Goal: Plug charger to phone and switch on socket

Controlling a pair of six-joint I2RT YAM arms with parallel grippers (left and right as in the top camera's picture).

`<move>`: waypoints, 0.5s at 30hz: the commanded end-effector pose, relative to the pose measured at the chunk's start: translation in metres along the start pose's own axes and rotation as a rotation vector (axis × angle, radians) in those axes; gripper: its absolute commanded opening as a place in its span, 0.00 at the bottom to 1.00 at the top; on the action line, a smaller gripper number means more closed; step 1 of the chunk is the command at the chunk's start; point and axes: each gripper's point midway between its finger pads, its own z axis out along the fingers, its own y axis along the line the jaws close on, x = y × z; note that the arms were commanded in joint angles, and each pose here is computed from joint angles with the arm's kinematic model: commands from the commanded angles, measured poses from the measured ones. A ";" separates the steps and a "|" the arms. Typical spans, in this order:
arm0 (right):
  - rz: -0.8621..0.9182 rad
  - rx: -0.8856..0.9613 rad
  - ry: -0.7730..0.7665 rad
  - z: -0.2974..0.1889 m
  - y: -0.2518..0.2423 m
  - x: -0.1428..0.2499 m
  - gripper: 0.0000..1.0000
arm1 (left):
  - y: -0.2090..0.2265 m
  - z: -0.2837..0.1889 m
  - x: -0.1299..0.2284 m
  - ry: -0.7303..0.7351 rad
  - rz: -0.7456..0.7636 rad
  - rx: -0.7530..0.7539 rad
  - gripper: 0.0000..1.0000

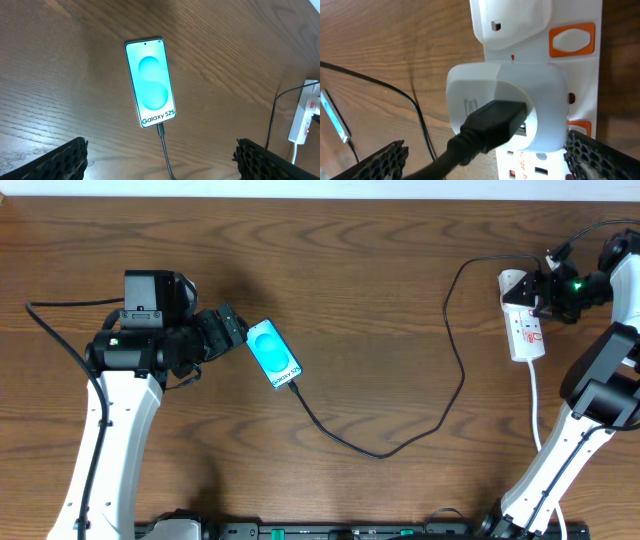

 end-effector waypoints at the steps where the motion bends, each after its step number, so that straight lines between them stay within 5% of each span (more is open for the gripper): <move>1: 0.013 -0.039 0.026 0.017 0.008 0.003 0.99 | 0.002 -0.001 -0.003 -0.009 -0.001 -0.013 0.95; 15: -0.011 -0.040 0.043 0.028 0.024 0.000 0.99 | 0.002 -0.001 -0.003 -0.007 -0.002 -0.014 0.95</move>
